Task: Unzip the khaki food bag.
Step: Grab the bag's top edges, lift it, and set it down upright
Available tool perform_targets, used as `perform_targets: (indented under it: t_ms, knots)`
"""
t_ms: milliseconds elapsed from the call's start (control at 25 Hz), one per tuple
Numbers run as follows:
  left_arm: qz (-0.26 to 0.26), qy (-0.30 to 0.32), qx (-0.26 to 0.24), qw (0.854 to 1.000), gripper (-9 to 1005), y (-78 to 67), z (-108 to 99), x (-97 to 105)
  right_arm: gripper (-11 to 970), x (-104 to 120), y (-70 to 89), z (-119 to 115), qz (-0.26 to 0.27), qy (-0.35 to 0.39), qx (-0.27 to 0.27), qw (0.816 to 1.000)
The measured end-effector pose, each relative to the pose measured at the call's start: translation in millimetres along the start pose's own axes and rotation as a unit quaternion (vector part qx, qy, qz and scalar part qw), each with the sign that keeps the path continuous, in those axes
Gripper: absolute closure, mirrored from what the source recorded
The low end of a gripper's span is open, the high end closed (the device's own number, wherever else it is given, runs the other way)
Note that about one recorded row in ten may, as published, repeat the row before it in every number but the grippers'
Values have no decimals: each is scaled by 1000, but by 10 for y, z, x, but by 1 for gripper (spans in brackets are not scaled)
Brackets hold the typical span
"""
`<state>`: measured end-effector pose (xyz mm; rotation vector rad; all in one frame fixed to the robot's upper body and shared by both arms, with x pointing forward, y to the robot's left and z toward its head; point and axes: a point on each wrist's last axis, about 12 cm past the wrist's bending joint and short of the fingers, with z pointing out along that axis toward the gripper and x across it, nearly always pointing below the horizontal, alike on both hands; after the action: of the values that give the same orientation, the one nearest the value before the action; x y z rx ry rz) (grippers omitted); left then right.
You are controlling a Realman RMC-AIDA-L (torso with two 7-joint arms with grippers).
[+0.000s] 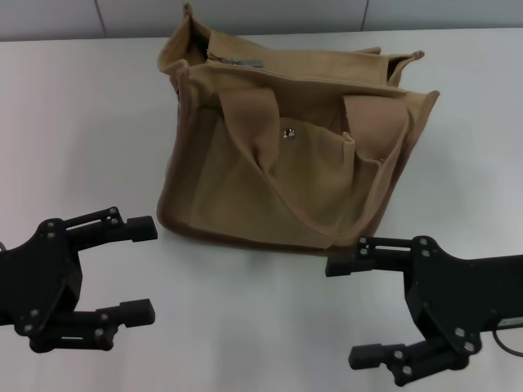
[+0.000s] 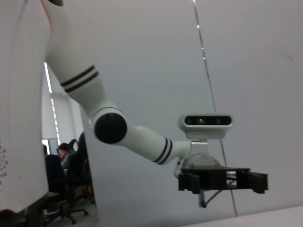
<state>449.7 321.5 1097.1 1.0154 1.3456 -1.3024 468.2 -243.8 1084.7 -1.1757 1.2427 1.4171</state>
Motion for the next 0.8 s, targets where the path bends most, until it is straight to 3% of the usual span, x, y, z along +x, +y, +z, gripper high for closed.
perform_targets:
  t_ms: [600,800]
  knots:
    - [0,-6,-19,1000,147,17,-36,-6,114,51,-17,11,8,-1,21,1000]
    - [-9,-31,-103,994,148,116,-26,82,114,74,-41,-55,6,-13,67,998]
